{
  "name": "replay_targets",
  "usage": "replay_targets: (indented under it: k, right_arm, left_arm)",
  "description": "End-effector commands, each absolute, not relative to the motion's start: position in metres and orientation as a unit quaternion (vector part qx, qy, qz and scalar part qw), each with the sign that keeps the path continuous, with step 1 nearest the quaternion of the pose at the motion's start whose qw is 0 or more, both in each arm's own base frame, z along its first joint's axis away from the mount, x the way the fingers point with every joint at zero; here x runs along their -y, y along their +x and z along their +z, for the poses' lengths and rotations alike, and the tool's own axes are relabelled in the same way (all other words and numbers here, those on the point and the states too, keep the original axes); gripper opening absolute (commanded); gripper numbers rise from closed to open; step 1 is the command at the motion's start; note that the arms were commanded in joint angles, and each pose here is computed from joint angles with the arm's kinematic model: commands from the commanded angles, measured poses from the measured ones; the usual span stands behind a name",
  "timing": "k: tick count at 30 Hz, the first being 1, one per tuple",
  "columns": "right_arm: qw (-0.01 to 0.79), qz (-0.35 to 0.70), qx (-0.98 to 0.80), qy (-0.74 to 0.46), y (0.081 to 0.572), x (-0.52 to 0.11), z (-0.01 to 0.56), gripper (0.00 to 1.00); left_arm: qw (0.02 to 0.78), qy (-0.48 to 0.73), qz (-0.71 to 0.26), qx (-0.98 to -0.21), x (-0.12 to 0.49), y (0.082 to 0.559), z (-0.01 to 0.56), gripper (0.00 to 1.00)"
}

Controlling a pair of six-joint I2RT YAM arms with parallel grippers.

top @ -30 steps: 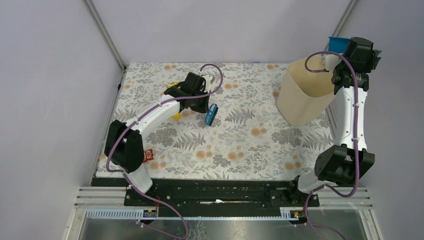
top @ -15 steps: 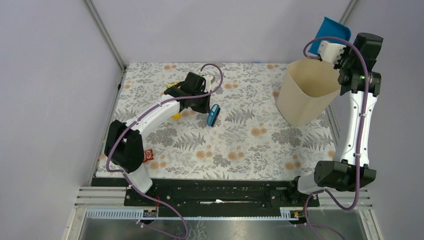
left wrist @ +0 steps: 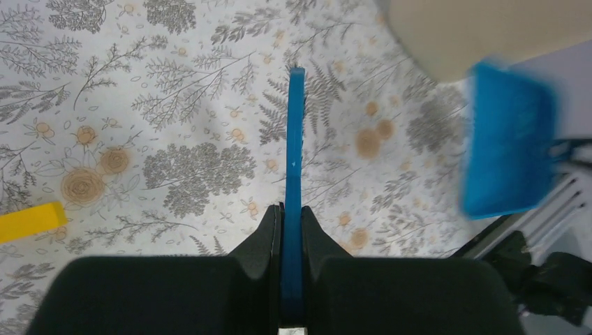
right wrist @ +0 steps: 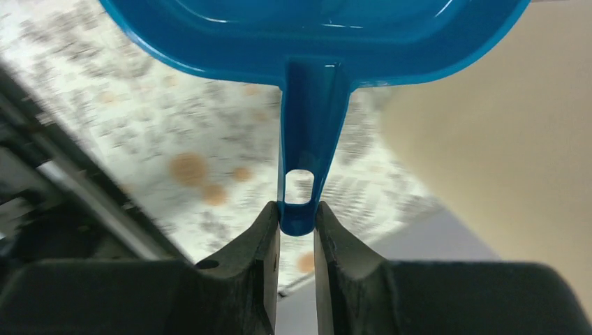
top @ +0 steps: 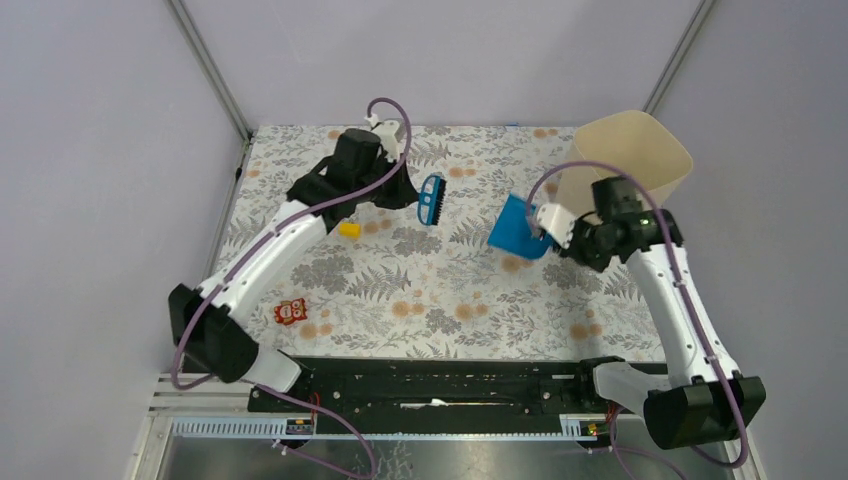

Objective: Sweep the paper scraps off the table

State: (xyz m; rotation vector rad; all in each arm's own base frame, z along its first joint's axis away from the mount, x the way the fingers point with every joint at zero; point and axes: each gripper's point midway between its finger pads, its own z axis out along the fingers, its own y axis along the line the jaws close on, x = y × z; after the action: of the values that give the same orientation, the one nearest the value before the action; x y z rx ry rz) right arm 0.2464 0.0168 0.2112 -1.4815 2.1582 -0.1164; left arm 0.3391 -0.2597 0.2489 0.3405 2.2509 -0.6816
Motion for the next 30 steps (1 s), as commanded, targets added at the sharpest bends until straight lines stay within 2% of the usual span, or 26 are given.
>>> replay_targets:
  k: [1, 5, 9, 13, 19, 22, 26, 27, 28, 29, 30]
  right_arm:
    - [0.188, 0.013, -0.823, -0.535, 0.21, -0.032, 0.151, 0.07]
    - [0.126, 0.017, -0.837, -0.532, 0.192, -0.028, 0.106, 0.1]
    - [0.11, 0.032, -0.847, -0.519, 0.183, -0.033, 0.079, 0.13]
    - [0.104, 0.035, -0.852, -0.511, 0.184, -0.038, 0.066, 0.18]
    - [0.066, 0.044, -0.86, -0.504, 0.178, -0.047, 0.044, 0.21]
    - [0.083, 0.044, -0.859, -0.504, 0.181, -0.055, 0.037, 0.24]
    - [0.112, 0.046, -0.861, -0.494, 0.186, -0.064, 0.035, 0.42]
    - [0.112, 0.046, -0.863, -0.49, 0.186, -0.065, 0.034, 0.53]
    - [0.115, 0.043, -0.867, -0.482, 0.189, -0.065, 0.035, 0.85]
    - [0.119, 0.04, -0.871, -0.475, 0.191, -0.065, 0.036, 0.98]
    - [0.125, 0.041, -0.874, -0.467, 0.194, -0.067, 0.038, 1.0]
  left_arm:
    - [0.37, 0.075, -0.314, -0.871, 0.253, 0.313, 0.247, 0.05]
    - [0.344, 0.013, -0.364, -0.865, 0.252, 0.289, 0.216, 0.05]
    - [0.32, -0.059, -0.427, -0.844, 0.255, 0.278, 0.199, 0.06]
    - [0.291, -0.099, -0.443, -0.842, 0.255, 0.274, 0.182, 0.08]
    - [0.239, -0.109, -0.468, -0.844, 0.265, 0.268, 0.163, 0.17]
    - [0.215, -0.116, -0.474, -0.846, 0.267, 0.263, 0.15, 0.26]
    - [0.199, -0.113, -0.449, -0.864, 0.265, 0.26, 0.13, 0.33]
    - [0.198, -0.112, -0.436, -0.871, 0.262, 0.26, 0.125, 0.34]
    - [0.199, -0.111, -0.417, -0.88, 0.258, 0.261, 0.12, 0.38]
    - [0.201, -0.114, -0.385, -0.893, 0.25, 0.263, 0.111, 0.43]
    - [0.197, -0.115, -0.354, -0.907, 0.242, 0.263, 0.102, 0.53]
